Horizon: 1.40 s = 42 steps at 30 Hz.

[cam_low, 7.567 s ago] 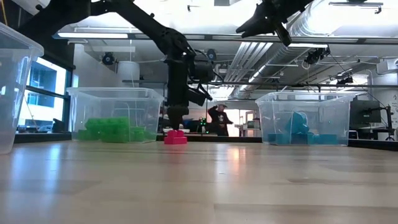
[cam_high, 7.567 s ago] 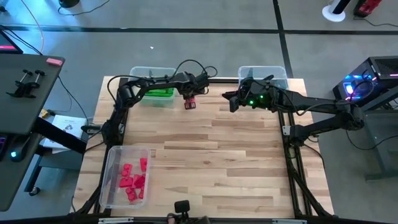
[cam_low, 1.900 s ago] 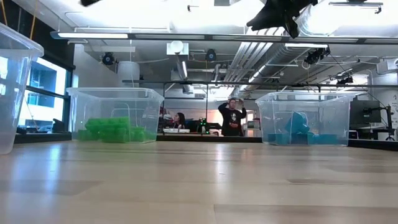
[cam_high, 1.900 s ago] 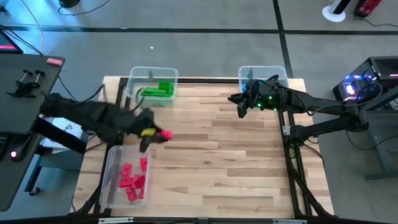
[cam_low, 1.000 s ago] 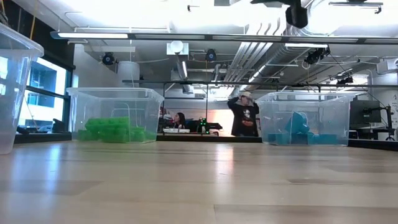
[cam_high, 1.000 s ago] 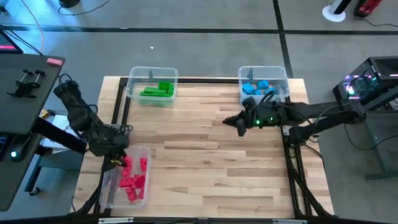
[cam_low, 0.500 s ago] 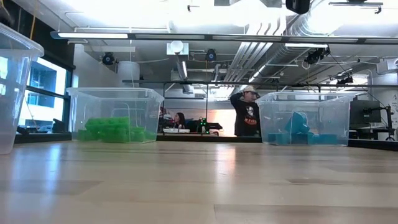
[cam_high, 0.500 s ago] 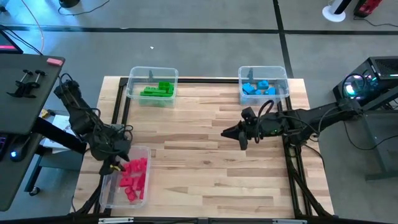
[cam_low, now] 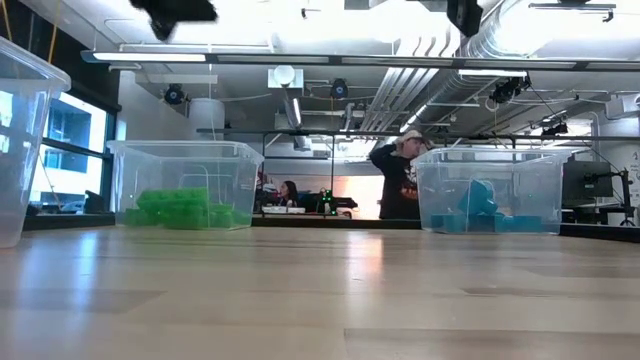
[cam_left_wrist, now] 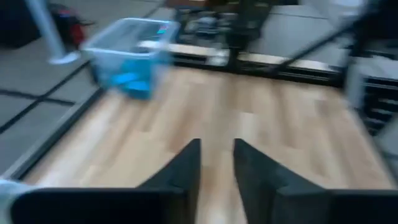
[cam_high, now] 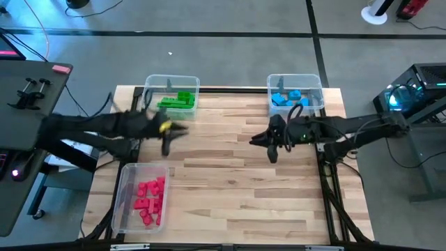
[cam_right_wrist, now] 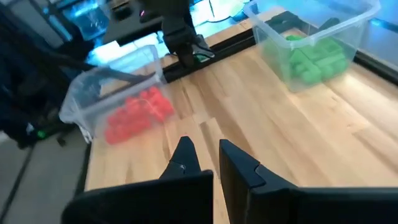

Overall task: Sort blocks
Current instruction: Return to Home Position

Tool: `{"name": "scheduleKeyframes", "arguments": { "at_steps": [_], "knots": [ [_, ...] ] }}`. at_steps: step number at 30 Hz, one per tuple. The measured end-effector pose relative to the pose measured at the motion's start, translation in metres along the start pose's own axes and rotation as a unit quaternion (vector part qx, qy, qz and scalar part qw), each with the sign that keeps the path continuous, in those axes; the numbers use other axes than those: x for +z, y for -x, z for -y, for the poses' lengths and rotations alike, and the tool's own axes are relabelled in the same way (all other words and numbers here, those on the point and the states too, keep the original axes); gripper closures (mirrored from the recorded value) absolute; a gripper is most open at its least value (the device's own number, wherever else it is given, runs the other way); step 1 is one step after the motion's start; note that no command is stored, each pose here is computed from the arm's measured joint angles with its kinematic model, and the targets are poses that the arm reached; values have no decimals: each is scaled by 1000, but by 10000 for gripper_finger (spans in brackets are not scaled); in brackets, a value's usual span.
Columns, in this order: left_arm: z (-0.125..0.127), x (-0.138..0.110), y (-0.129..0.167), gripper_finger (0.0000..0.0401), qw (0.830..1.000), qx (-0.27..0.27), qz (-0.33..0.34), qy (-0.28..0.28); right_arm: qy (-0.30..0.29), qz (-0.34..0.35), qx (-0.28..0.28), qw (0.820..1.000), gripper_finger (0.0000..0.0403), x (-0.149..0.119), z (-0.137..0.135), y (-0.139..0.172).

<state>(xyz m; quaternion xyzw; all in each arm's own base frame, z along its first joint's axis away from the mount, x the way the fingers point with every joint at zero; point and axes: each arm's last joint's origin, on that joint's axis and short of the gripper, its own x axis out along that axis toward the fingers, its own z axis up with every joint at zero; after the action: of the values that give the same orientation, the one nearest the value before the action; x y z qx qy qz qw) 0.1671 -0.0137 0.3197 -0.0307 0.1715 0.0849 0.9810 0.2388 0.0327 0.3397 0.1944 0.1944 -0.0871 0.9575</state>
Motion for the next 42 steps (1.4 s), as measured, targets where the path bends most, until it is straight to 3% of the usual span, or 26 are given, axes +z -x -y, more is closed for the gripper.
{"name": "scheduleKeyframes", "arguments": {
  "at_steps": [4, 7, 10, 14, 21, 29, 42],
  "knots": [
    [-43, 0, -19, 389, 996, 63, -23, 50, 30, -20, 16, 999, 403, 8, 19, 11],
    [-60, -3, -18, 391, 991, 70, -34, 107, 24, -33, 34, 999, 403, 12, 32, 28],
    [-59, -6, -12, 399, 991, 61, -19, 120, 12, -29, 43, 999, 403, 14, 40, 51],
    [-56, -14, -1, 400, 987, 88, 50, 125, -13, 2, 45, 999, 403, 15, 45, 83],
    [-55, -56, 8, 401, 976, 98, 143, 133, -71, 76, 21, 994, 403, 18, 49, 115],
    [-55, -87, 20, 401, 953, 74, 228, 183, -141, 69, 13, 987, 403, 18, 48, 107],
    [-57, -126, 23, 401, 919, 71, 330, 205, -164, 77, 19, 983, 403, 27, 43, 80]
  ]
}}
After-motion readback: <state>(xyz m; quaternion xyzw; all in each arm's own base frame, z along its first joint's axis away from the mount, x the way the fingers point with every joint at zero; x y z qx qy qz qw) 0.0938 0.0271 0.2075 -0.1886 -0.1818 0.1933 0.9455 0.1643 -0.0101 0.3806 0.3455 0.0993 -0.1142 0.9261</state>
